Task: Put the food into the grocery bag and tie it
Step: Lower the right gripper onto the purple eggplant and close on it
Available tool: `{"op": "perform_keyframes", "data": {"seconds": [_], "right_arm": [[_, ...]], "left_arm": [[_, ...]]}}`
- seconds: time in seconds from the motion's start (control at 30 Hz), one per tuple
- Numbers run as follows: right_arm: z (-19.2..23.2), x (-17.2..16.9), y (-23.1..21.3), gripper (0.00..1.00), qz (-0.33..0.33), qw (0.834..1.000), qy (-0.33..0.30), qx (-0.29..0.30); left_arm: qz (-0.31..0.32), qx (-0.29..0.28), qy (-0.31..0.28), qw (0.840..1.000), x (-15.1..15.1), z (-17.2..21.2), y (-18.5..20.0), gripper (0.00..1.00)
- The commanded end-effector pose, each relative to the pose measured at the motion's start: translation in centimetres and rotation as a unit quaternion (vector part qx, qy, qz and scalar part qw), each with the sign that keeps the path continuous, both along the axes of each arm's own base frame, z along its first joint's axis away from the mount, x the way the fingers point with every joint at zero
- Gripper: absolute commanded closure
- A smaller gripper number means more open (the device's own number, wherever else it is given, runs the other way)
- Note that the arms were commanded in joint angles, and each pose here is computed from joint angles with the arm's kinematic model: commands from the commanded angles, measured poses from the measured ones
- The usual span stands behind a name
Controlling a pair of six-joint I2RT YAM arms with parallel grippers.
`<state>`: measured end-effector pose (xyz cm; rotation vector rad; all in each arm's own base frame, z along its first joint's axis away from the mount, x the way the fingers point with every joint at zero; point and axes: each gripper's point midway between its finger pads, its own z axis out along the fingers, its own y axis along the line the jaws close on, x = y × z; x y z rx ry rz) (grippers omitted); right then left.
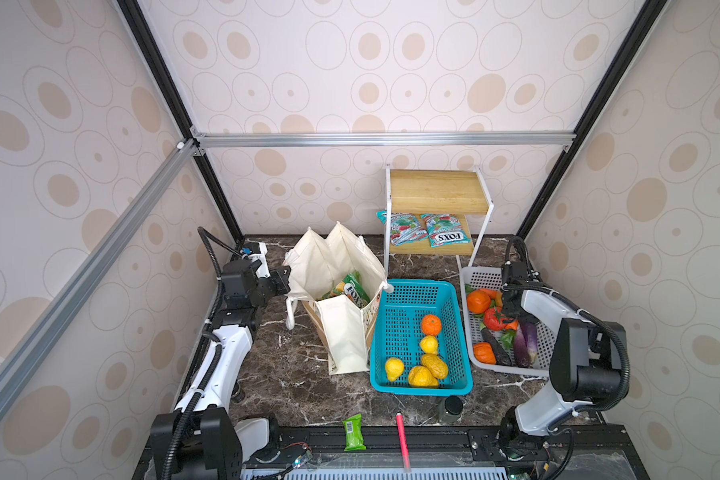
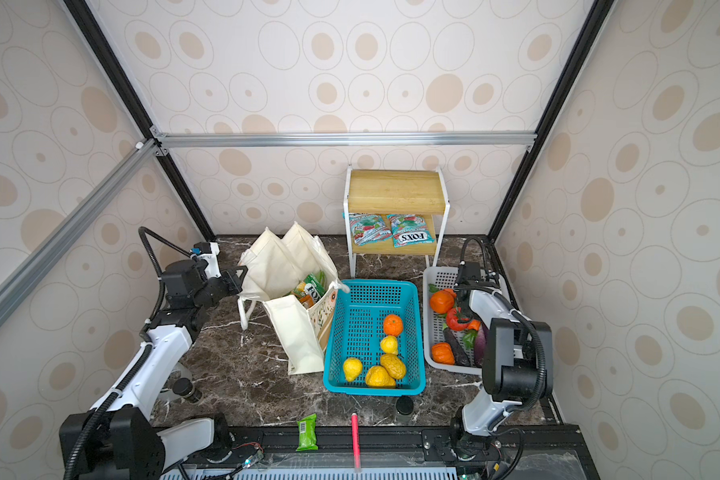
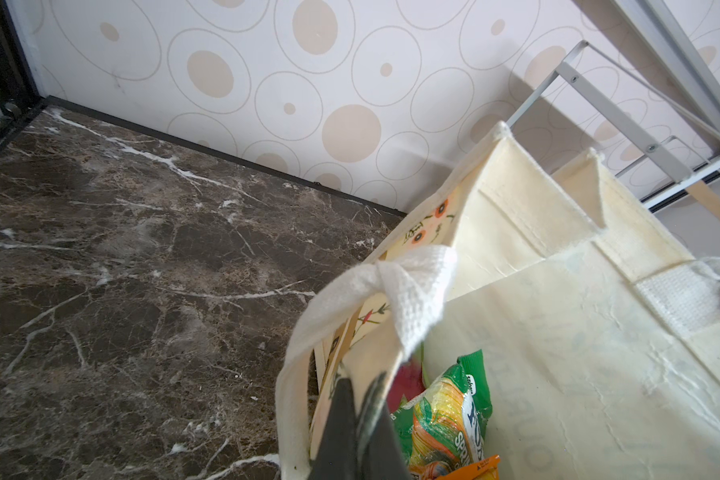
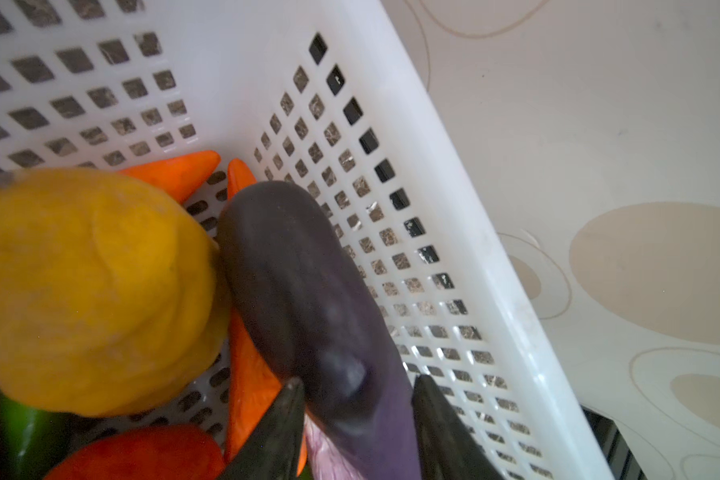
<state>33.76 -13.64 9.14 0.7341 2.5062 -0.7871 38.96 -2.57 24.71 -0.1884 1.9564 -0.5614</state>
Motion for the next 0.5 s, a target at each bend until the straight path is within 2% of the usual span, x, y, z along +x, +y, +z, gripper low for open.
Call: {"op": "perform_keyframes", "data": {"seconds": [0.0, 0.23, 0.3, 0.37, 0.47], "right_arm": [[0.1, 0.2, -0.3, 0.6, 0.016, 1.0, 0.021, -0.016], [-2.0, 1.0, 0.4, 0.55, 0.039, 0.998, 0.055, 0.013], [-2.1, 1.2, 0.7, 0.35, 0.041, 0.997, 0.053, 0.022], [-2.1, 1.4, 0.7, 0.0, 0.041, 0.998, 0.049, 0.025], [-2.5, 1.4, 0.5, 0.01, 0.038, 0.997, 0.054, 0.03]], "left_arm": [[0.004, 0.018, -0.041, 0.999, 0.7, 2.2, 0.5, 1.0], [0.003, 0.017, -0.039, 0.999, 0.8, 2.0, 0.5, 1.0], [0.004, 0.017, -0.036, 0.999, 0.8, 1.8, 0.6, 1.0], [0.003, 0.018, -0.037, 0.999, 0.9, 1.9, 0.6, 1.0], [0.004, 0.018, -0.036, 0.999, 0.9, 1.8, 0.6, 1.0]]}}
